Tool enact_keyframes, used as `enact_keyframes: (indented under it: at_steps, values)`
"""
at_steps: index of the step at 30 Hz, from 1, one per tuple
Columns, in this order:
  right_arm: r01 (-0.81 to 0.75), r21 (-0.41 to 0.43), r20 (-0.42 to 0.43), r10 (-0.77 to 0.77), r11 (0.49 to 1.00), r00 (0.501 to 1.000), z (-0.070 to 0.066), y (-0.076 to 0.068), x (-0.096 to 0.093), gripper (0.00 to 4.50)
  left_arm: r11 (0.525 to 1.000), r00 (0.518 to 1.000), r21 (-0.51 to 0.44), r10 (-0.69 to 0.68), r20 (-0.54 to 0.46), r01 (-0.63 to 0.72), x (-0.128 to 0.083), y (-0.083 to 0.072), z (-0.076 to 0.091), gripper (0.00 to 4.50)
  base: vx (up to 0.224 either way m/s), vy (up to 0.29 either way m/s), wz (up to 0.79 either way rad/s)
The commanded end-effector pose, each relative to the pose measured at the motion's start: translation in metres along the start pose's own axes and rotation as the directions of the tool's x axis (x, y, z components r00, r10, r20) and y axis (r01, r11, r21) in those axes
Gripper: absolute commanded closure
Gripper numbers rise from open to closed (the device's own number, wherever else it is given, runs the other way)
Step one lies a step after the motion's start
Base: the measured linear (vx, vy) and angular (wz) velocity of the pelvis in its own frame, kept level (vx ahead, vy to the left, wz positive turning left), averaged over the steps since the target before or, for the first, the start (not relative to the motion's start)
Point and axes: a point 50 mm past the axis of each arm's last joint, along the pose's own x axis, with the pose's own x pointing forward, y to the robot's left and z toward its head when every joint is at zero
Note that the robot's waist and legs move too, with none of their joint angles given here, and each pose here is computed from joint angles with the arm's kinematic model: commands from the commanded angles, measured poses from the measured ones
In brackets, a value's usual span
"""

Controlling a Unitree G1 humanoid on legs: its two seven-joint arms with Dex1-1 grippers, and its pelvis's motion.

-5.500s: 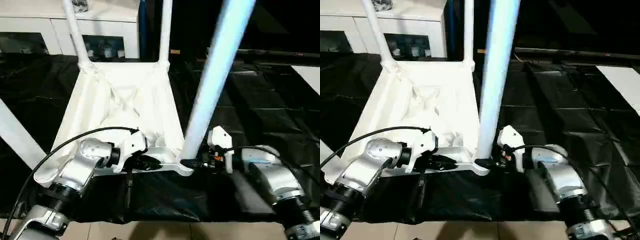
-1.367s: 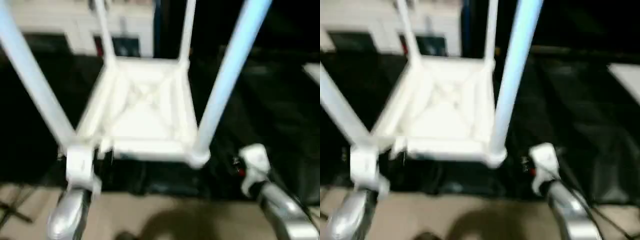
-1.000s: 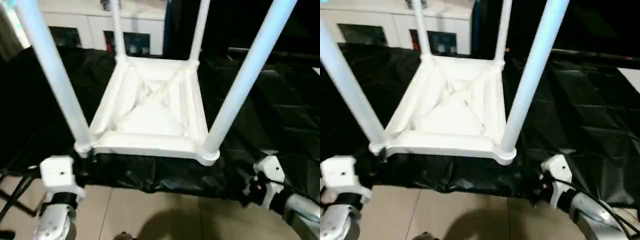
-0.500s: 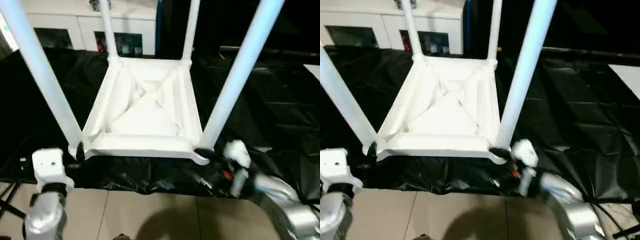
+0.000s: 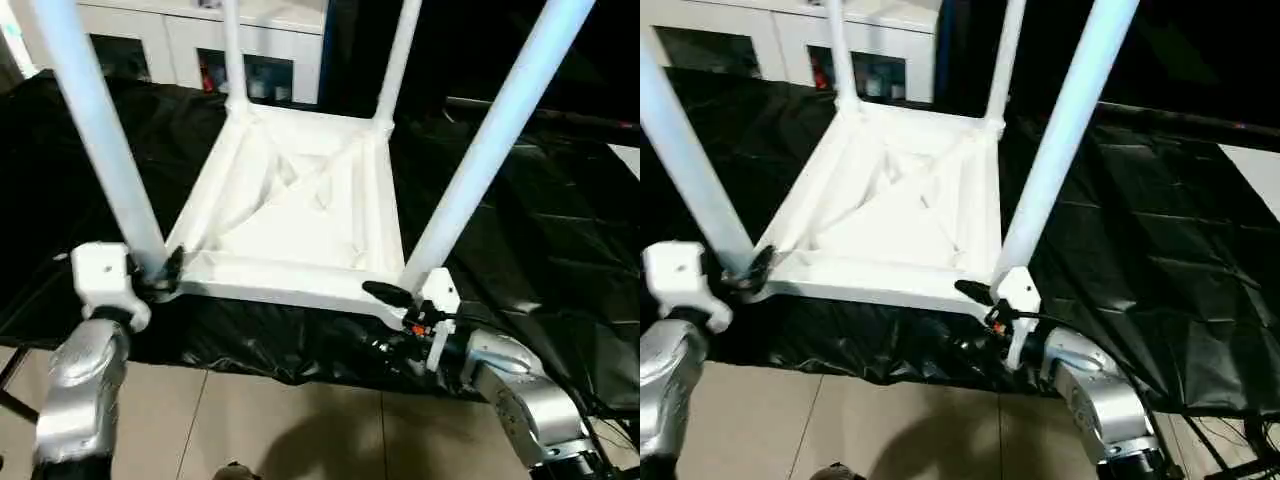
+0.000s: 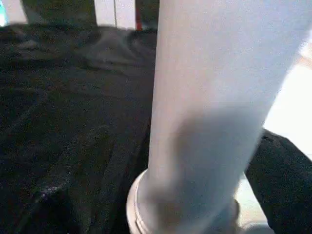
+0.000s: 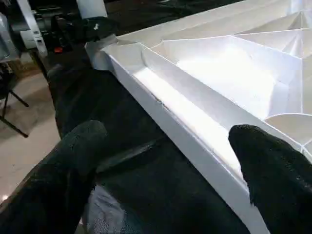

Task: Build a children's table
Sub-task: Flip table

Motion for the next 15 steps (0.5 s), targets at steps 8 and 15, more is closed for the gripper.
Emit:
enact_keyframes:
  at_steps: [8, 15]
  values:
    - [0.126, -0.029, 0.023, -0.125, 0.992, 0.992, 0.007, -0.023, -0.03, 0.0, 0.997, 0.999, -0.06, -0.039, 0.035, 0.041, 0.003, -0.015, 0.007, 0.01, 0.0, 0.0, 0.0]
    - [0.211, -0.042, 0.008, -0.211, 0.976, 0.977, 0.008, -0.045, -0.048, 0.0, 0.992, 0.998, -0.122, -0.036, 0.058, 0.043, -0.002, -0.034, 0.013, 0.68, 0.0, 0.0, 0.0]
